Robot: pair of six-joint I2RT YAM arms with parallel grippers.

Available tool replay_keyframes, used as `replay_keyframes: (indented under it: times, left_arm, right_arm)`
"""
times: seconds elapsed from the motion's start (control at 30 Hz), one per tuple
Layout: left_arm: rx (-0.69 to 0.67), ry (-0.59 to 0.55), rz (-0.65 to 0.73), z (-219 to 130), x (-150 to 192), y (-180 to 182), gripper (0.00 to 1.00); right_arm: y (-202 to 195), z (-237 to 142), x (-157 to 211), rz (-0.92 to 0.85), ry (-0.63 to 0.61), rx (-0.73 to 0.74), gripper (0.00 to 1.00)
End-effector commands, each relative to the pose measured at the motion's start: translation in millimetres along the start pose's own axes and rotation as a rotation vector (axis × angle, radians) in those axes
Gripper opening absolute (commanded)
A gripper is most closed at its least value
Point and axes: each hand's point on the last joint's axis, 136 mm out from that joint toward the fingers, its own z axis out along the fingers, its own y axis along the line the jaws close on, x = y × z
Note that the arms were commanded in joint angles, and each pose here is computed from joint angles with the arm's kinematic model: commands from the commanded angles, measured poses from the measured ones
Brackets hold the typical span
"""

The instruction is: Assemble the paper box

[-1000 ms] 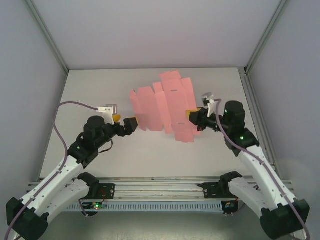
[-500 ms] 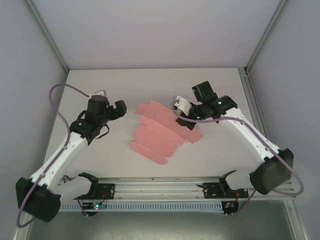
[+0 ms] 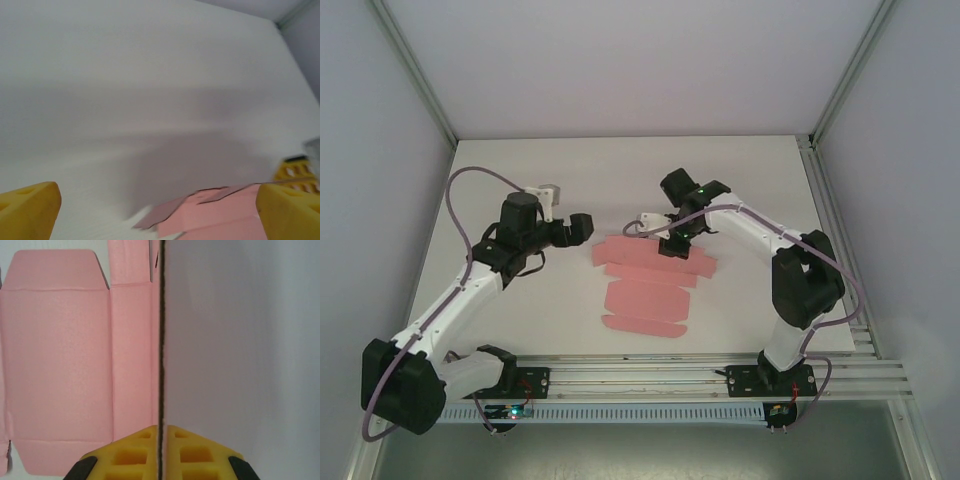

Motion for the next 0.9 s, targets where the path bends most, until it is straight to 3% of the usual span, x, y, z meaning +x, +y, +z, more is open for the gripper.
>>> replay_keyframes:
  times: [0.0, 0.13, 0.3, 0.37, 0.7, 0.87]
  left_arm:
    - [0.306, -0.032, 0.257, 2, -1, -50, 0.99]
    - [0.335, -0.031, 0.35, 11, -3, -53, 0.8]
    - [0.397, 0.062, 0.37, 26, 2, -58, 0.49]
    - [0.447, 0.106, 0.37, 31, 9, -63, 0.42]
    - [0.45, 0.175, 0.424, 48, 29, -68, 0.37]
    - [0.342, 0.227, 0.415, 64, 35, -48, 0.19]
  right_arm:
    - [-12, -7, -14, -0.063, -0.043, 0.052, 0.0]
    - [-8, -8, -13, -0.051, -0.065, 0.01, 0.0]
    - [-3, -11, -14, -0.039, -0.103, -0.04, 0.0]
    - [-4, -13, -16, -0.029, -0.126, -0.056, 0.0]
    - [-12, -4, -8, 0.028, -0.085, -0.075, 0.0]
    - [-12, -4, -9, 0.045, -0.093, -0.074, 0.0]
